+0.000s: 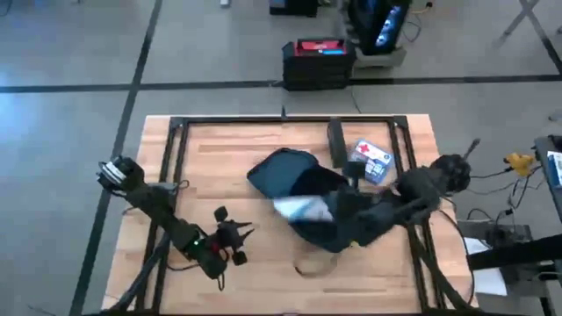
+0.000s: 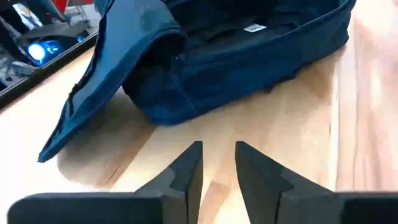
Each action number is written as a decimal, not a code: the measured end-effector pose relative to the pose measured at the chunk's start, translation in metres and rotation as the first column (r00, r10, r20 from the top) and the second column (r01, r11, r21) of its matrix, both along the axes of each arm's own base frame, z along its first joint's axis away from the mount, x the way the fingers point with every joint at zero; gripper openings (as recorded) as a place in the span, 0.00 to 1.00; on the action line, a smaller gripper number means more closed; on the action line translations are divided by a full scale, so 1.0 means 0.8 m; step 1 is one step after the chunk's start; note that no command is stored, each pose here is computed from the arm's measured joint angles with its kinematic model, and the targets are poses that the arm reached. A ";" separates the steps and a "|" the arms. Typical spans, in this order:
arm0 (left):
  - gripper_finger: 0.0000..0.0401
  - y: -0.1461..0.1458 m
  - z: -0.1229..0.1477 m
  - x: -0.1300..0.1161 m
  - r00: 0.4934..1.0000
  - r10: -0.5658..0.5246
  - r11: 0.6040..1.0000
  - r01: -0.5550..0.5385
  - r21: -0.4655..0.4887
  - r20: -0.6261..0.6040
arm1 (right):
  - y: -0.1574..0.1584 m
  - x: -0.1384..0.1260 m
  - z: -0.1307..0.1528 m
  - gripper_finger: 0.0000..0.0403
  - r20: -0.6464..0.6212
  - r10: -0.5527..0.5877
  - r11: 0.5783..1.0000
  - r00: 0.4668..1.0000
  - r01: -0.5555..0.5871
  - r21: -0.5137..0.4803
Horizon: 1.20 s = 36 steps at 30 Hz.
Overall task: Unpack backpack
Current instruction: Remove the zip bag
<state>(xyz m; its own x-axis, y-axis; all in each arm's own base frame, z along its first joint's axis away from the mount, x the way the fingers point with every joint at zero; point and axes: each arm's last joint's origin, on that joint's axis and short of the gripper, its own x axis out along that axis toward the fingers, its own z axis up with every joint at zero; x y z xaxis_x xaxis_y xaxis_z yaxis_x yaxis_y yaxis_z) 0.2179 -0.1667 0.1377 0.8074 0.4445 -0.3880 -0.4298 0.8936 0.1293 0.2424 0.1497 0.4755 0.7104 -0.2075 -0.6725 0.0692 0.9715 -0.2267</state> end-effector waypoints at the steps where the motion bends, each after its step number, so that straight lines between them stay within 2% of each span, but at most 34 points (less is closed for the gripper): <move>1: 0.20 0.000 0.000 0.000 1.000 0.000 1.000 0.000 0.000 0.000 | 0.002 -0.007 0.003 0.00 0.001 -0.002 0.999 1.000 0.001 0.048; 5: 0.20 0.000 -0.001 0.000 1.000 -0.004 1.000 0.004 -0.004 -0.005 | 0.008 -0.027 0.009 0.00 -0.060 0.076 0.961 0.995 -0.057 0.272; 8: 0.20 0.000 -0.001 -0.001 1.000 -0.005 1.000 0.004 -0.003 -0.007 | 0.019 -0.027 -0.003 0.00 -0.129 0.116 0.943 0.985 -0.068 0.326; 13: 0.20 0.001 -0.002 -0.001 1.000 -0.005 1.000 0.005 0.001 -0.010 | 0.025 -0.003 -0.050 0.00 -0.292 0.110 0.961 0.950 -0.026 0.276; 18: 0.20 0.002 -0.002 -0.002 1.000 -0.005 1.000 0.005 0.010 -0.019 | 0.002 0.040 -0.105 0.00 -0.395 0.063 0.984 0.916 0.009 0.178; 21: 0.20 0.002 -0.002 -0.002 1.000 -0.005 1.000 0.005 0.015 -0.023 | -0.022 0.076 -0.134 0.00 -0.368 0.053 0.990 0.928 -0.001 0.141; 27: 0.20 0.002 0.003 -0.002 0.999 -0.021 1.000 0.021 -0.001 -0.026 | -0.067 0.132 -0.172 0.00 -0.211 0.107 0.993 0.972 -0.095 0.065; 32: 0.20 0.002 0.012 -0.003 1.000 -0.023 1.000 0.023 -0.020 -0.005 | -0.095 0.151 -0.181 0.00 -0.134 0.110 0.993 0.985 -0.104 0.050; 36: 0.20 0.003 0.016 -0.004 1.000 -0.012 1.000 0.012 0.007 0.015 | -0.091 0.150 -0.184 0.00 -0.142 0.122 0.991 0.982 -0.111 0.078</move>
<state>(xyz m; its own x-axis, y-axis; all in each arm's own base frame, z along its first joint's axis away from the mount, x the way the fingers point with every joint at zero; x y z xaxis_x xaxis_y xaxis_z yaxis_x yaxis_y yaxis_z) 0.2150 -0.1639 0.1507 0.8181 0.4375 -0.3732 -0.4213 0.8977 0.1289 0.3625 0.0771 0.3281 0.6203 -0.0781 -0.7804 -0.0743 0.9847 -0.1576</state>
